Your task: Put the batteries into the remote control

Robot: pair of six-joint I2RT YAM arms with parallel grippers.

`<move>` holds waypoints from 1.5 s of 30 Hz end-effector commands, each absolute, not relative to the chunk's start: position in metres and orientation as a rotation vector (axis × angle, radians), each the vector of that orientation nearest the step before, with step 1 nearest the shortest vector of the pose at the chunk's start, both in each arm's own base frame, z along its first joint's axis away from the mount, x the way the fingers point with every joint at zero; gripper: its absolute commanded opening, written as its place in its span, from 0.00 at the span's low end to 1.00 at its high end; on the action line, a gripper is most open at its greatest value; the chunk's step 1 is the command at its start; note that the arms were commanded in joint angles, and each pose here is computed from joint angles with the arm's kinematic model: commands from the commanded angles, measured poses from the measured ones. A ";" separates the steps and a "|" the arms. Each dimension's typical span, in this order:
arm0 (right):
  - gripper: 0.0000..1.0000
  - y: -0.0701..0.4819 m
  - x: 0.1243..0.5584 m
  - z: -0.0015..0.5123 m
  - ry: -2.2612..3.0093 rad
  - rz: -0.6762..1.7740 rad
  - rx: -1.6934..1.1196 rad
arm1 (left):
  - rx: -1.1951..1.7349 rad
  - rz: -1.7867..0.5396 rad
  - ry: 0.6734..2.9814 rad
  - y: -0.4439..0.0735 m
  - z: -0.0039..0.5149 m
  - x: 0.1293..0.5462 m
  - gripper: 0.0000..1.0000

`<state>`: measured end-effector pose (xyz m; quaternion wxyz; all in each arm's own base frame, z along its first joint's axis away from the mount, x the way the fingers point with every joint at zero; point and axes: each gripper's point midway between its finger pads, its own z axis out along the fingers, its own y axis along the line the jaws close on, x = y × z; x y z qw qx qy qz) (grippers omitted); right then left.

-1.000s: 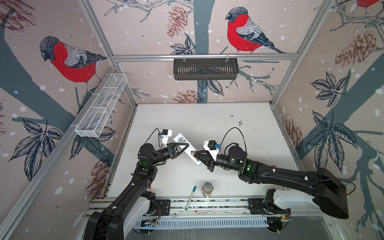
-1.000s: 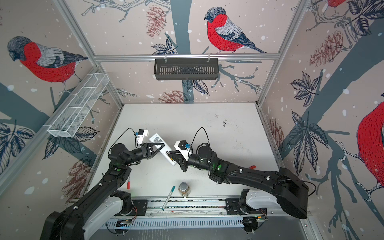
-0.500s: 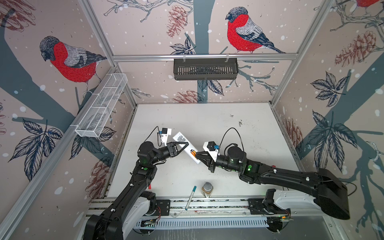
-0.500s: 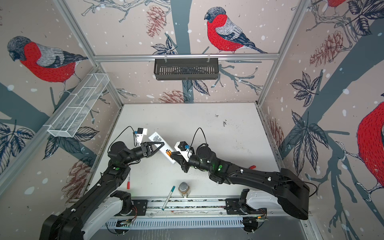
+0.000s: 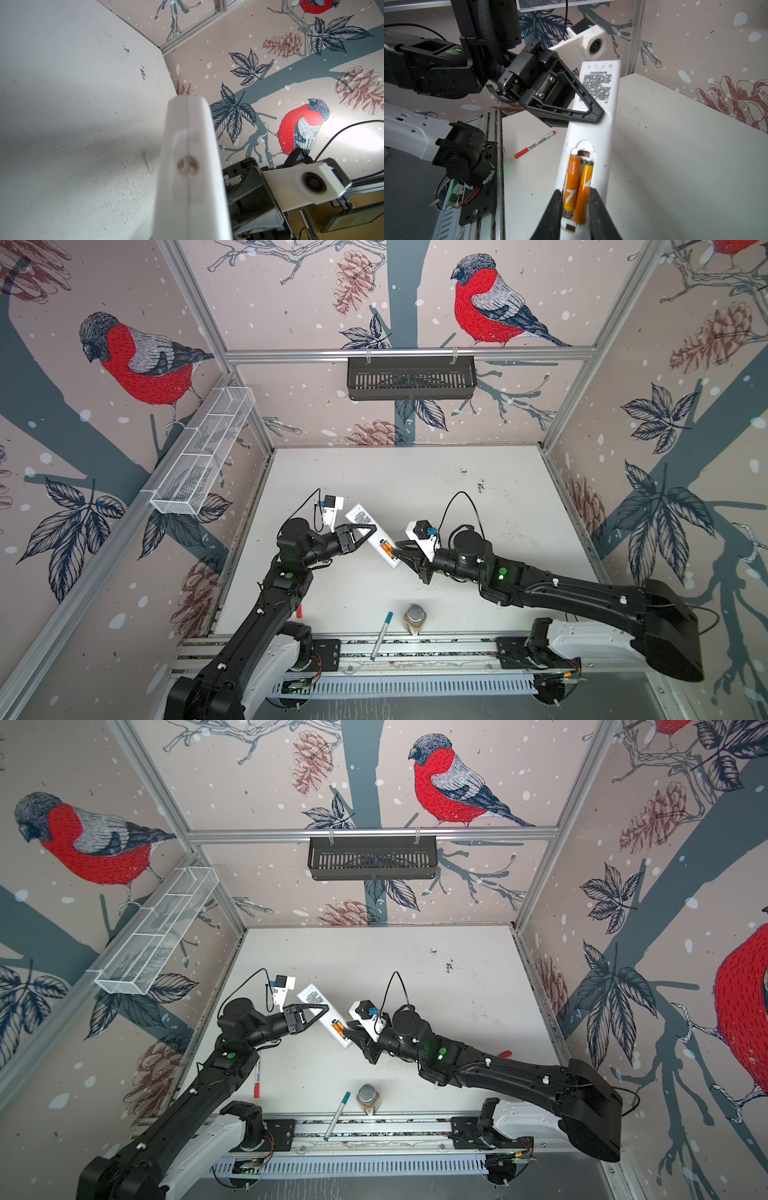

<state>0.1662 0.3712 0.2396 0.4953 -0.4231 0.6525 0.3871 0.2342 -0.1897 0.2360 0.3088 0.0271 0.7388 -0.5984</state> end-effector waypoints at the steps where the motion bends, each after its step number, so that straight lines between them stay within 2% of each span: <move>1: 0.26 0.375 0.167 0.238 1.609 0.931 -1.023 | 0.111 -1.556 1.932 -0.190 0.238 0.234 0.00; 23: 0.26 0.397 0.181 0.228 1.659 0.882 -1.039 | 0.108 -1.514 1.957 -0.187 0.229 0.234 0.00; 37: 0.20 0.403 0.184 0.212 1.717 0.826 -1.077 | 0.114 -1.512 1.947 -0.187 0.233 0.234 0.00; 45: 0.12 0.404 0.186 0.195 1.772 0.740 -1.125 | 0.131 -1.502 1.935 -0.187 0.241 0.233 0.00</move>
